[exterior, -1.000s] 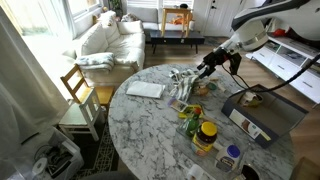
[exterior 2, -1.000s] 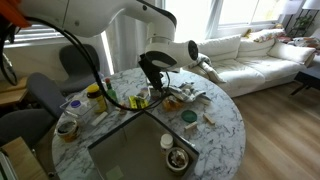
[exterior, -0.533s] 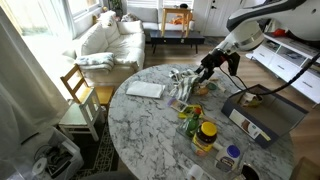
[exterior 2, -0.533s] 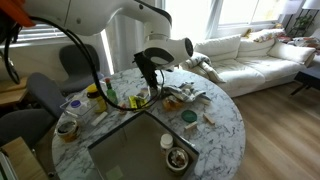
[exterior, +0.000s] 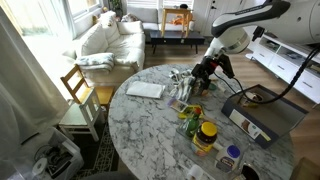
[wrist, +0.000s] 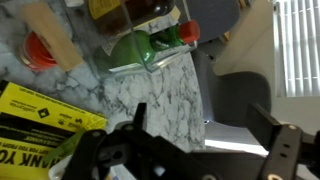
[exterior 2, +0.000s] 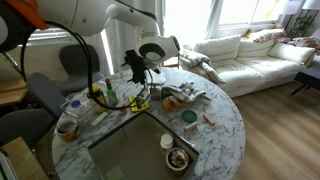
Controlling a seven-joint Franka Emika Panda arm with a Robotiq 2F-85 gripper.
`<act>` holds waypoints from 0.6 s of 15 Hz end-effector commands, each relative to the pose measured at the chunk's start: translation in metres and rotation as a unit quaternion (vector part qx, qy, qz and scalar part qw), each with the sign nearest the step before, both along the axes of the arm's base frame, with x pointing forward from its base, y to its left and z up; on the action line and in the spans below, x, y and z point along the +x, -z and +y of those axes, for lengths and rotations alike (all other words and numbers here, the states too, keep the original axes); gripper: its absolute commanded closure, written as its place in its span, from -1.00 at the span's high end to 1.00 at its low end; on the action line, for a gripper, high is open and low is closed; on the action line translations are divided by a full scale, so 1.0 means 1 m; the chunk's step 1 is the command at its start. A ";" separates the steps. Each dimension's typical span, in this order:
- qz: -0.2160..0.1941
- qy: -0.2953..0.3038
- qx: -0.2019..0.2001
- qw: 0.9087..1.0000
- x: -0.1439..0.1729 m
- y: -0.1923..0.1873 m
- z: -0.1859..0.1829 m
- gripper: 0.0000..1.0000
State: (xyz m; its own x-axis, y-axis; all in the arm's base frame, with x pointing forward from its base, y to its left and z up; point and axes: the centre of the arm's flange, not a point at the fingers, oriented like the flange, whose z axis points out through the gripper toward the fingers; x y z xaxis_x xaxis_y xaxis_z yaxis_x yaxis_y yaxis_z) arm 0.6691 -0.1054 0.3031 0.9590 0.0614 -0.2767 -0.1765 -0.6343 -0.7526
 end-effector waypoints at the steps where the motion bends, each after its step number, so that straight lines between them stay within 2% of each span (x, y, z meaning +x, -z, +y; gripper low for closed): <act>1: 0.032 0.008 -0.074 0.997 0.011 0.023 0.000 1.00; 3: 0.025 0.009 -0.122 0.992 0.013 0.029 0.000 1.00; 4: -0.005 0.002 -0.146 0.989 0.018 0.031 0.000 1.00; 5: 0.011 0.006 -0.101 0.995 0.009 0.027 -0.002 1.00; 7: -0.002 0.003 -0.125 0.992 0.014 0.028 0.000 1.00; 9: -0.006 0.001 -0.130 0.992 0.015 0.026 0.002 1.00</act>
